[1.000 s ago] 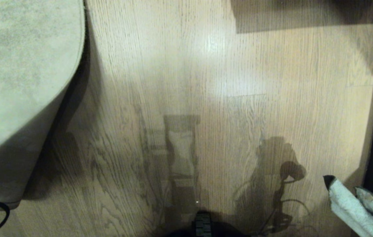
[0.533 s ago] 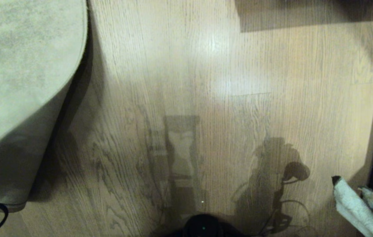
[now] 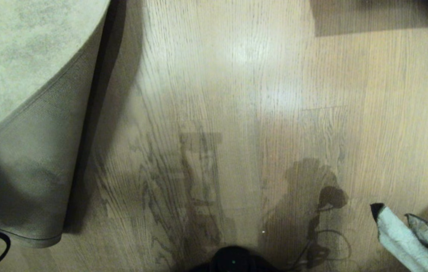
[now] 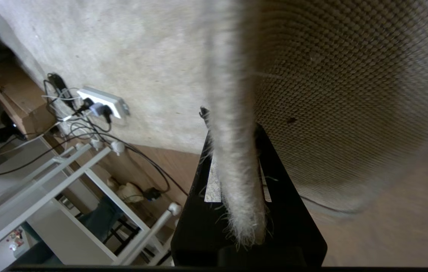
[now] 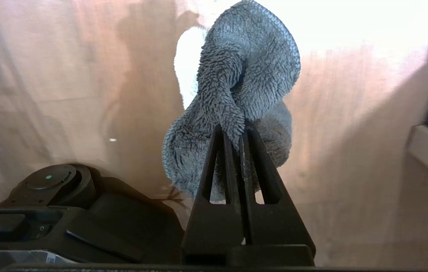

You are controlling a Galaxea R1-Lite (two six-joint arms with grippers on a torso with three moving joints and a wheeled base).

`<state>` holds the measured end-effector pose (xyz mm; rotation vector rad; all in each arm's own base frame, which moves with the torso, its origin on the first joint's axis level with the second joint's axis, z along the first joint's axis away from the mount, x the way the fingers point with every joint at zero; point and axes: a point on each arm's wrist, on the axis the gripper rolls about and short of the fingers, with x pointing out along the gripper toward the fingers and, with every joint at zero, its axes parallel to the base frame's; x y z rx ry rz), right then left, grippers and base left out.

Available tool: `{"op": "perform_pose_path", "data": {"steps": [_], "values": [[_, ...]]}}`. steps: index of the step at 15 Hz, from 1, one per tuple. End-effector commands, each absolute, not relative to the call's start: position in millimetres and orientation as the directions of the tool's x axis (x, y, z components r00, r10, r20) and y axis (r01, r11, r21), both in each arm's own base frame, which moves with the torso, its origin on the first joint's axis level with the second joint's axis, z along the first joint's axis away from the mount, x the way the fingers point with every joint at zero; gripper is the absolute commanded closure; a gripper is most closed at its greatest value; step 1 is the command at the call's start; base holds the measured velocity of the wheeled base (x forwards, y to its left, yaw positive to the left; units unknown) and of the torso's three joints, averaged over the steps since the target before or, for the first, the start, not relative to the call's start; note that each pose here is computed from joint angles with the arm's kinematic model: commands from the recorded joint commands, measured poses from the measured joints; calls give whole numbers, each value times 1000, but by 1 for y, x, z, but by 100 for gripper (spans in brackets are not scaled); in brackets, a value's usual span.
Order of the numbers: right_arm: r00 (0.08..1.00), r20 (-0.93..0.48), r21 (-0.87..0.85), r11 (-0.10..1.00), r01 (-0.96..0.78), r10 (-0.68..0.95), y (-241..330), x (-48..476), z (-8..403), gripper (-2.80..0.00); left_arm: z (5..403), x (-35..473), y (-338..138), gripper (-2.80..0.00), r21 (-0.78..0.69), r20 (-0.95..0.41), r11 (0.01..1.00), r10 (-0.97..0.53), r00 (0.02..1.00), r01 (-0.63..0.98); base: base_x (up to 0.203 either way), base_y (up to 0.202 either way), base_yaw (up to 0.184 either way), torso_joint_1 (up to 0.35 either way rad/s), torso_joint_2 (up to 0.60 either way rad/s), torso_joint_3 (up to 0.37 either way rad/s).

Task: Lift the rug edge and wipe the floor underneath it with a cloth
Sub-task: Wipe the floor under the carpet with a rag

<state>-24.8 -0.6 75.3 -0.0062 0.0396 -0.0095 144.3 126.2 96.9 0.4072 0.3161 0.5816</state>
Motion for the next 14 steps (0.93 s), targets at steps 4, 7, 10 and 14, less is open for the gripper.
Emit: {"op": "perform_pose_path", "data": {"steps": [4, 7, 10, 14], "values": [[999, -41, -7, 1000, 9, -9, -1, -25, 75, 0, 100, 145, 127, 0, 463, -136, 747, 592, 794, -477, 0, 192, -2, 2, 3, 4], [999, -41, -7, 1000, 9, -9, -1, -25, 75, 0, 100, 145, 127, 0, 463, -136, 747, 592, 794, -477, 0, 190, -3, 5, 4, 2], [999, -41, -7, 1000, 9, -9, -1, -25, 75, 0, 100, 145, 128, 0, 463, -135, 746, 593, 794, -479, 0, 187, -3, 3, 4, 2], [999, -41, -7, 1000, 9, -9, -1, -25, 75, 0, 100, 145, 127, 0, 463, -135, 747, 592, 794, -478, 0, 60, -2, 3, 0, 1]]}}
